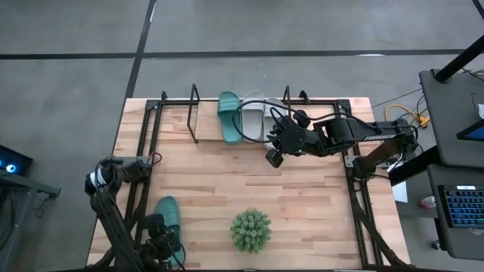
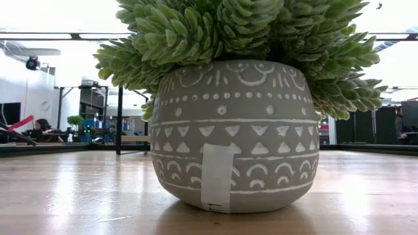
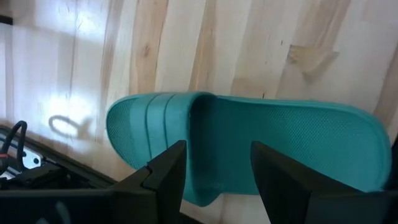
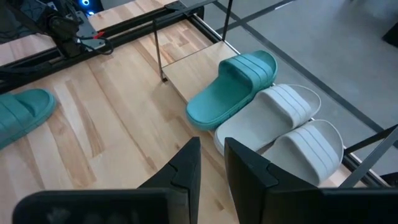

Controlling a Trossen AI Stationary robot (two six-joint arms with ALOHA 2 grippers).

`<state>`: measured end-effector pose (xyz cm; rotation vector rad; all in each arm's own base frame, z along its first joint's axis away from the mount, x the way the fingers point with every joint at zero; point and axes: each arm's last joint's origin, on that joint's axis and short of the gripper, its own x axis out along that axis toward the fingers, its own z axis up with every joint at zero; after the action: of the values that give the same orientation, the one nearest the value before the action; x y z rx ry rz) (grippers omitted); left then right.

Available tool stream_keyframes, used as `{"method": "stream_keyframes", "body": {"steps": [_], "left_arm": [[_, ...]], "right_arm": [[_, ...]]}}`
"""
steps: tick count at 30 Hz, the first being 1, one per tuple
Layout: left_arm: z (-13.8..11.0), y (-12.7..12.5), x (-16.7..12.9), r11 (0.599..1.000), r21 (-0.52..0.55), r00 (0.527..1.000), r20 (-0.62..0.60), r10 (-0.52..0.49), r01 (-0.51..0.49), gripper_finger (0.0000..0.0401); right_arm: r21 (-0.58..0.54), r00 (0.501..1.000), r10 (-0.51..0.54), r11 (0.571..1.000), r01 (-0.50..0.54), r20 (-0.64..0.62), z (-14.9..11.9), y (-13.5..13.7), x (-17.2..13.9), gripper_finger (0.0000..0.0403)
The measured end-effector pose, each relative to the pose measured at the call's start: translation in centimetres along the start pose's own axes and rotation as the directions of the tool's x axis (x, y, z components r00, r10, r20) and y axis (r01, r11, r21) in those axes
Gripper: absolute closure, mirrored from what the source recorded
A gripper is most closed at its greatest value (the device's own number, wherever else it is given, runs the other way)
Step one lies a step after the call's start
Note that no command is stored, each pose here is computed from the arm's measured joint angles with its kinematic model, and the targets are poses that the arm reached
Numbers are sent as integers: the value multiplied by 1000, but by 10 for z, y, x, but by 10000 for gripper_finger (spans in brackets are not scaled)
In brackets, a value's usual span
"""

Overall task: Pick and place slides into the shelf
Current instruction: Put the green slipper on the shelf

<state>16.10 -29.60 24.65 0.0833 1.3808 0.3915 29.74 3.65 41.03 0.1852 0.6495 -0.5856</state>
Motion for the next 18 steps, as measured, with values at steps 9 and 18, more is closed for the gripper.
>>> {"method": "stream_keyframes", "body": {"steps": [9,18], "left_arm": [[-4,-7,17,993,35,993,-27,116,-115,237],[-6,-11,31,986,47,987,-25,158,-157,237]], "right_arm": [[0,1000,3,1000,-3,-2,0,0,0,339],[1,1000,26,1000,-26,-15,0,1,0,339]]}}
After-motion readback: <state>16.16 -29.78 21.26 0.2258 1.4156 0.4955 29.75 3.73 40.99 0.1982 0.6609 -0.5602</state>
